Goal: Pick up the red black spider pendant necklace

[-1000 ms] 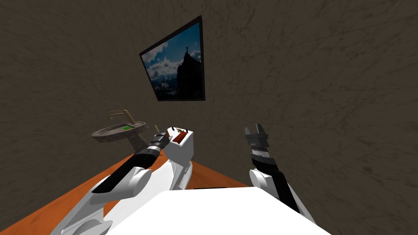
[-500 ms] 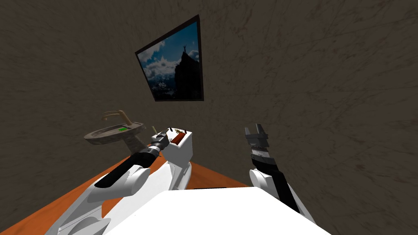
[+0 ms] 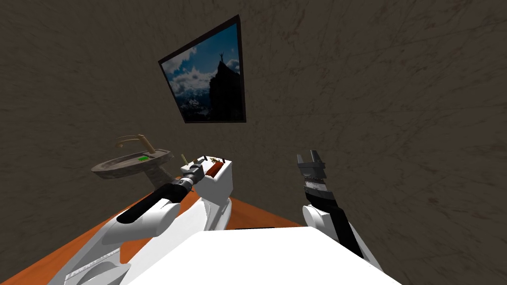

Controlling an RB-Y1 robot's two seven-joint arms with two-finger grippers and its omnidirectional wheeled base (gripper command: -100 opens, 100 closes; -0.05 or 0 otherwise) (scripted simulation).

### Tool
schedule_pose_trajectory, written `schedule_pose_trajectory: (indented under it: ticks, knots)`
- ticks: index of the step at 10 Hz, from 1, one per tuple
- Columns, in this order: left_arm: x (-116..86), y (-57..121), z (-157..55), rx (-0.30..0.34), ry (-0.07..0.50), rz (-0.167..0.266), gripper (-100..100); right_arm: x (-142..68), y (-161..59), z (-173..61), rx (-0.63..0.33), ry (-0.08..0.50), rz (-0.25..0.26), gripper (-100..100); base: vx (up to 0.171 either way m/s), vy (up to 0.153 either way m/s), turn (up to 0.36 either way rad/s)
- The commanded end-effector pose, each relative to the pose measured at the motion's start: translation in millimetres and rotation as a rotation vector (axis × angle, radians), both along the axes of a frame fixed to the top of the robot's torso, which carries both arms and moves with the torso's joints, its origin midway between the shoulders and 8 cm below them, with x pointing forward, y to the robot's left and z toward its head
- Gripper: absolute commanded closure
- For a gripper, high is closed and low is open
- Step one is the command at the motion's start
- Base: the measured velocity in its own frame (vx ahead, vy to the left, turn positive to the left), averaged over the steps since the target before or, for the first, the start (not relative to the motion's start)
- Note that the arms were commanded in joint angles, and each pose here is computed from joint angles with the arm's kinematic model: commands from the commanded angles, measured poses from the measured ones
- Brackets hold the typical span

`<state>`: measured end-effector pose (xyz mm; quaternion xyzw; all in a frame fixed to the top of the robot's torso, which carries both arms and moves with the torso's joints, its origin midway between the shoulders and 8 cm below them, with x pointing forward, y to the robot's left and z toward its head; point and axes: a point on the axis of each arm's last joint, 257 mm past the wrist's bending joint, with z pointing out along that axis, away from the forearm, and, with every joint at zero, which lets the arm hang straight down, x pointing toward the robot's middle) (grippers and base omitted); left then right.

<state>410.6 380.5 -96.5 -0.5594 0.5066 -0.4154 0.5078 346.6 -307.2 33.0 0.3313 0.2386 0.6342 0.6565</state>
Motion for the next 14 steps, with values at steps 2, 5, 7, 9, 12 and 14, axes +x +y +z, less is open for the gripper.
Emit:
schedule_pose_trajectory:
  ticks: [2, 5, 7, 9, 12, 14]
  knots:
    - [-0.3, 2.5, -7.6, 0.000, 0.049, 0.006, -100, 0.0, 0.0, 0.0, 0.000, 0.000, 0.000, 0, 0.023, 0.010, -0.035]
    - [-3.5, 6.4, -21.0, -0.001, 0.115, 0.015, -100, 0.0, 0.0, 0.0, 0.000, 0.000, 0.000, 0, 0.039, 0.021, -0.047]
    - [-6.0, 9.0, -29.3, 0.002, 0.161, 0.020, -100, 0.0, 0.0, 0.0, 0.000, 0.000, 0.000, 0, 0.044, 0.027, -0.057]
    - [-8.9, 11.2, -37.0, 0.005, 0.205, 0.024, -100, 0.0, 0.0, 0.0, 0.000, 0.000, 0.000, 0, 0.051, 0.037, -0.051]
    - [-13.5, 13.5, -46.6, 0.015, 0.272, 0.026, -100, 0.0, 0.0, 0.0, 0.000, 0.000, 0.000, 0, 0.057, 0.040, -0.063]
    - [-17.5, 14.7, -53.6, 0.020, 0.315, 0.029, -100, 0.0, 0.0, 0.0, 0.000, 0.000, 0.000, 0, 0.055, 0.047, -0.052]
